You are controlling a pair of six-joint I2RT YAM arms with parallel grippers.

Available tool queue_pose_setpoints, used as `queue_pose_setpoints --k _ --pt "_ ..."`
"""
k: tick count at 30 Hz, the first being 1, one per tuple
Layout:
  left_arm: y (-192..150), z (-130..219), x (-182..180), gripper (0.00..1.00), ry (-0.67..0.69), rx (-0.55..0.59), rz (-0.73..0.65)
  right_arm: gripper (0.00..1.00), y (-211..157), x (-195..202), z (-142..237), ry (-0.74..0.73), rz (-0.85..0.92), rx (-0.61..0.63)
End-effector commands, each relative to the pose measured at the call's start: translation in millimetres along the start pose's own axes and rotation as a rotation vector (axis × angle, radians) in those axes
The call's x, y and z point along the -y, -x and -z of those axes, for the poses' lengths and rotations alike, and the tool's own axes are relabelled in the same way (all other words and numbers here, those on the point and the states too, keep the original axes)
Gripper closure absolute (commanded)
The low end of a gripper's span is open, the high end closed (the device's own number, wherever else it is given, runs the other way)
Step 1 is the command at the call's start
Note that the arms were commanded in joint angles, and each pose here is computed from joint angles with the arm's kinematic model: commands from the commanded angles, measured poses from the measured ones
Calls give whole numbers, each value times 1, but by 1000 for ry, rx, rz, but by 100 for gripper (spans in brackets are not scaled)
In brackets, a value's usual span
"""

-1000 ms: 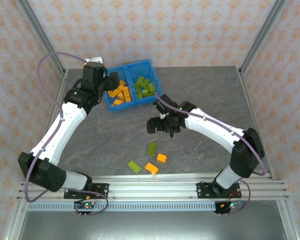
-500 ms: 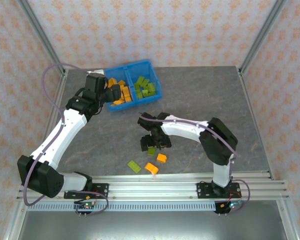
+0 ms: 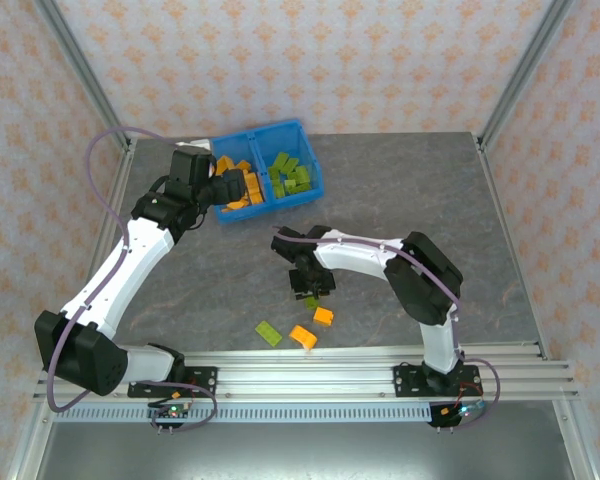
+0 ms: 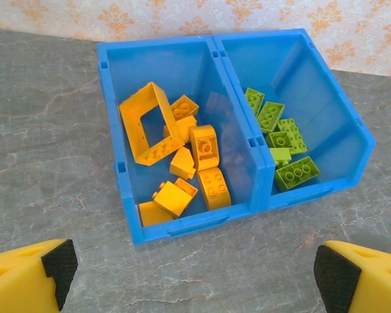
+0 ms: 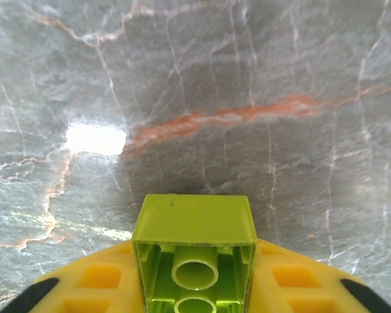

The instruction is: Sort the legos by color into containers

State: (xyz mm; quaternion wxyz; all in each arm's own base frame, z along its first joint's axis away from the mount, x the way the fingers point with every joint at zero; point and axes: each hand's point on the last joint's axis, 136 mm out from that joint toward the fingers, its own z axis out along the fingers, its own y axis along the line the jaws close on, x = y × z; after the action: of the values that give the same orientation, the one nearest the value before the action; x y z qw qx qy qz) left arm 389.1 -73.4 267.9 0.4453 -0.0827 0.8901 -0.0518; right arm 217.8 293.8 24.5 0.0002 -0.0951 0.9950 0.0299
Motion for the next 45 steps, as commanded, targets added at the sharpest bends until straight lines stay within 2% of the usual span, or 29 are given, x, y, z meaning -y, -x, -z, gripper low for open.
queue_pose_setpoints --k 1,5,11,14,18,28,34,39,42,45 --pt "2 0 4 3 -37 13 1 74 20 5 25 -44 9 109" --pt "5 9 11 2 -89 27 -12 76 42 8 54 -28 15 203" --pt "5 32 22 2 -187 58 -42 77 95 19 119 17 14 384" --pt "6 47 21 2 -202 83 -46 77 127 18 149 22 52 479" --pt "4 63 14 1 -192 103 -50 77 164 18 168 3 81 541" --pt "-14 86 -6 0 -142 94 -20 77 264 -7 171 16 89 682" --pt "-32 84 -2 0 -188 41 21 76 321 3 151 49 -28 764" --pt "-47 80 -4 0 -187 0 49 75 344 2 128 125 -62 765" --pt "-51 78 -4 0 -190 -4 70 70 349 -5 121 160 -64 765" --pt "-55 74 -4 0 -187 -23 81 61 353 -7 125 179 -93 785"
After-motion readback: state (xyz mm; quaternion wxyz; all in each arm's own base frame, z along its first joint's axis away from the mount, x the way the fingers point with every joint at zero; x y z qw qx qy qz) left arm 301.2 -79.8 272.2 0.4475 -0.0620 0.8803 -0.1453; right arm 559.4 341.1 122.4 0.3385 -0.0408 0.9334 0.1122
